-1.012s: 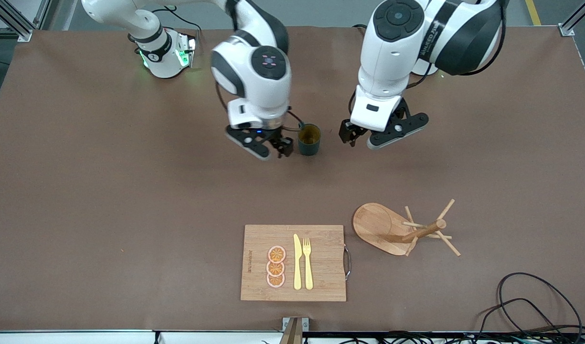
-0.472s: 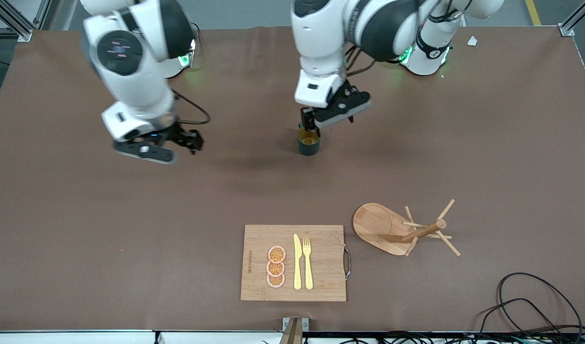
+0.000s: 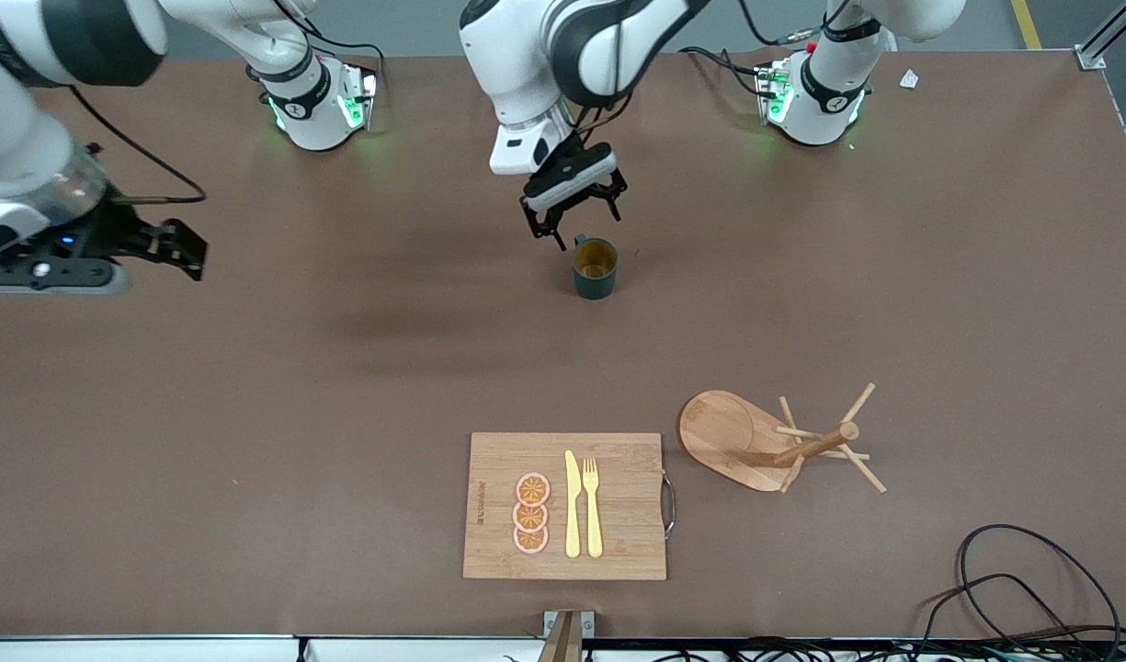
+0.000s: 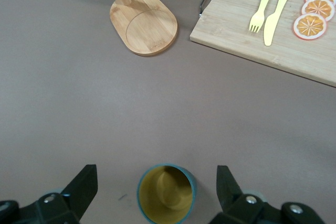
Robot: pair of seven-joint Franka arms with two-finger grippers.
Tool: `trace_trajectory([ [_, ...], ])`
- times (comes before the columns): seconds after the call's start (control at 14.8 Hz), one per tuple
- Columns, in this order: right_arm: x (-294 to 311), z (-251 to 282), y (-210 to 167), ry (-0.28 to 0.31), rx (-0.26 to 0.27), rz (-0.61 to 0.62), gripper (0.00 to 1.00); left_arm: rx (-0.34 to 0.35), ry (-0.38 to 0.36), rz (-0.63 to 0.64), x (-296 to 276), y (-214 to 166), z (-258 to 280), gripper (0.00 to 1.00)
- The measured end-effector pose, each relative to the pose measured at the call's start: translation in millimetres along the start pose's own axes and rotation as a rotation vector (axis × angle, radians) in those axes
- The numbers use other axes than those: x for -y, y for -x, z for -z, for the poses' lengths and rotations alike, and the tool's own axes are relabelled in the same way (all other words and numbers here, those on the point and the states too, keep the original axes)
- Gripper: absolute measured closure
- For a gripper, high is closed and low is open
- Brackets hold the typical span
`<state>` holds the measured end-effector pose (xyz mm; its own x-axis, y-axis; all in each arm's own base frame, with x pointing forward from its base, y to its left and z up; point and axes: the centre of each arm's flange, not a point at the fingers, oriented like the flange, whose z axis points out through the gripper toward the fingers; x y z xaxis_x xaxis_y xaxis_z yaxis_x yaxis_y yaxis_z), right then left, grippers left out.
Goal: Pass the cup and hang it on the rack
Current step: 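Release the mug and withdraw the right gripper while the left gripper descends, then grasp the teal mug's rim with the left gripper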
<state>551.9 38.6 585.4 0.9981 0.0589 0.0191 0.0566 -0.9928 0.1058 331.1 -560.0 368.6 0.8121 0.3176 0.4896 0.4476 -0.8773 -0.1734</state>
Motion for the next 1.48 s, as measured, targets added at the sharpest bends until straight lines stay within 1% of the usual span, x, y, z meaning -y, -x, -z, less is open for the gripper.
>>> trace_trajectory([
  [0.27,-83,-4,8,-0.017,0.005,0.049,0.00,-0.088,-0.026,0.031,-13,68,-33,0.00],
  [0.4,-112,-5,13,-0.019,0.003,0.034,0.00,-0.128,-0.036,0.033,-17,100,-52,0.00],
  [0.54,-124,-2,15,-0.018,-0.004,0.031,0.00,-0.184,-0.044,0.033,-19,128,-76,0.00],
  [0.74,-121,0,15,-0.020,-0.010,0.047,0.00,-0.257,-0.052,0.029,-21,159,-114,0.00],
  [0.88,-119,1,15,-0.033,-0.013,0.050,0.00,-0.297,-0.064,0.034,-20,164,-126,0.00],
  [0.94,-119,1,15,-0.035,-0.014,0.051,0.00,-0.301,-0.064,0.037,-20,165,-127,0.00],
  [1.15,-119,1,15,-0.036,-0.014,0.053,0.00,-0.303,-0.059,0.058,-20,165,-126,0.00],
  [1.48,-119,1,15,-0.036,-0.015,0.060,0.00,-0.302,-0.046,0.052,-21,171,-121,0.00],
])
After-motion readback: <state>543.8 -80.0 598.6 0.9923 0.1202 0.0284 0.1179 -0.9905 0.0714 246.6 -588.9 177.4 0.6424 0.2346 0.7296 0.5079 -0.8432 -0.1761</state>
